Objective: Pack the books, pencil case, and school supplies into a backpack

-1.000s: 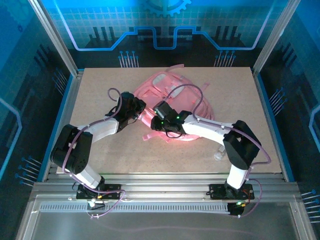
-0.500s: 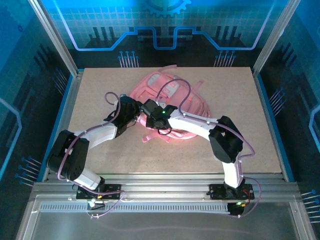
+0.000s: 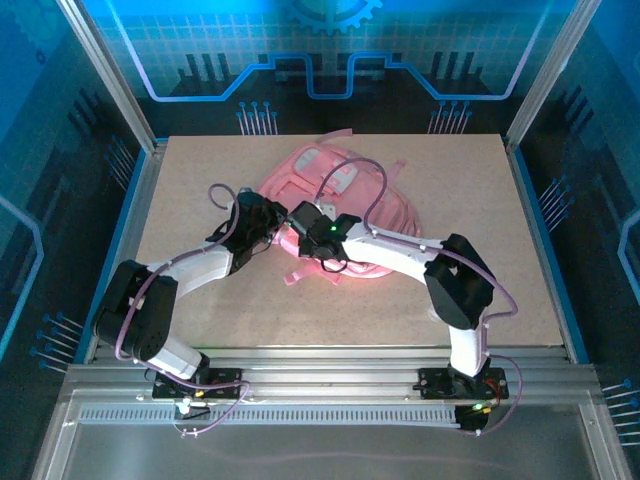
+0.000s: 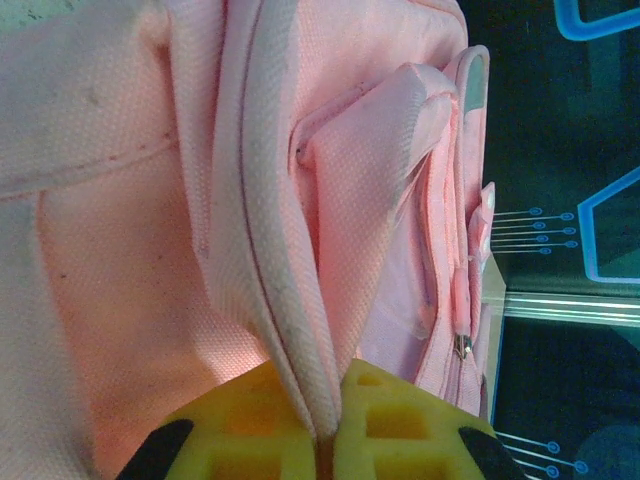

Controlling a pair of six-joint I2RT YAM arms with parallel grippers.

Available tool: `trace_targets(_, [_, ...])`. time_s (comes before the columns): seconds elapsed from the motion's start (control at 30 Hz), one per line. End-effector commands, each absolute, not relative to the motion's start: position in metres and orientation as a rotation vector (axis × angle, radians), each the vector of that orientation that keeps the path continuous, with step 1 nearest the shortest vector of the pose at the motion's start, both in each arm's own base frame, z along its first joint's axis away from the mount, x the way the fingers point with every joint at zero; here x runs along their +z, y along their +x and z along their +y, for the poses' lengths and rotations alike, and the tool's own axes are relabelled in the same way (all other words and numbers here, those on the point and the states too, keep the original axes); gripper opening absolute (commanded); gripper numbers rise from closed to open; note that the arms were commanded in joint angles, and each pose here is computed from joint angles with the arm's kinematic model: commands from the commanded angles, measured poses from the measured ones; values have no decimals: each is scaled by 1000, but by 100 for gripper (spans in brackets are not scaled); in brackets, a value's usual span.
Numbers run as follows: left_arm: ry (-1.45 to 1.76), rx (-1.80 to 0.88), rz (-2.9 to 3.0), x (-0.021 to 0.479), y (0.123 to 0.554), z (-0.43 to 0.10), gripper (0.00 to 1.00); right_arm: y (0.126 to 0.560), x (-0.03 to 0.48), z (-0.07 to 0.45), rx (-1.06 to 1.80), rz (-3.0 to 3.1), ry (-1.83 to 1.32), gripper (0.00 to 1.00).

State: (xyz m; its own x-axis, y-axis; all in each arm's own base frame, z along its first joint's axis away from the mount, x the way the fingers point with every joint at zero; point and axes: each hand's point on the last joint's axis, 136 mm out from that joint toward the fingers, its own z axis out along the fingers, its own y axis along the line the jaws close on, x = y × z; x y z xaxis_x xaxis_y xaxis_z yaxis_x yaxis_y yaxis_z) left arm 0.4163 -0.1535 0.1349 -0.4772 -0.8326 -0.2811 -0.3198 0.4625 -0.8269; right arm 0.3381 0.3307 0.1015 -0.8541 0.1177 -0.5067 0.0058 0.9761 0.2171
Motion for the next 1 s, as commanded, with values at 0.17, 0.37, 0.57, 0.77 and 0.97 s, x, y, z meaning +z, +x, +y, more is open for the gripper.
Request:
trace_targets(0.17, [-853,-995,1987,165,432,-156,0,358,121,309,392,2544,-59,0])
trace_targets(0.37, [-838,-960,1996,168,441,-147,0,340,119,305,583,2669,-215,0])
trace_targets(0.57, [-828,-950,1989,173,446,-144,0,319,121,277,784,2758,-198,0])
trace_targets(0.77, [-824,-963,1990,174,447,-146,0,311,131,265,943,2762,-165,3])
trace_targets(0.97, [-819,-965,1988,177,446,-146,0,317,141,267,889,2710,-199,0])
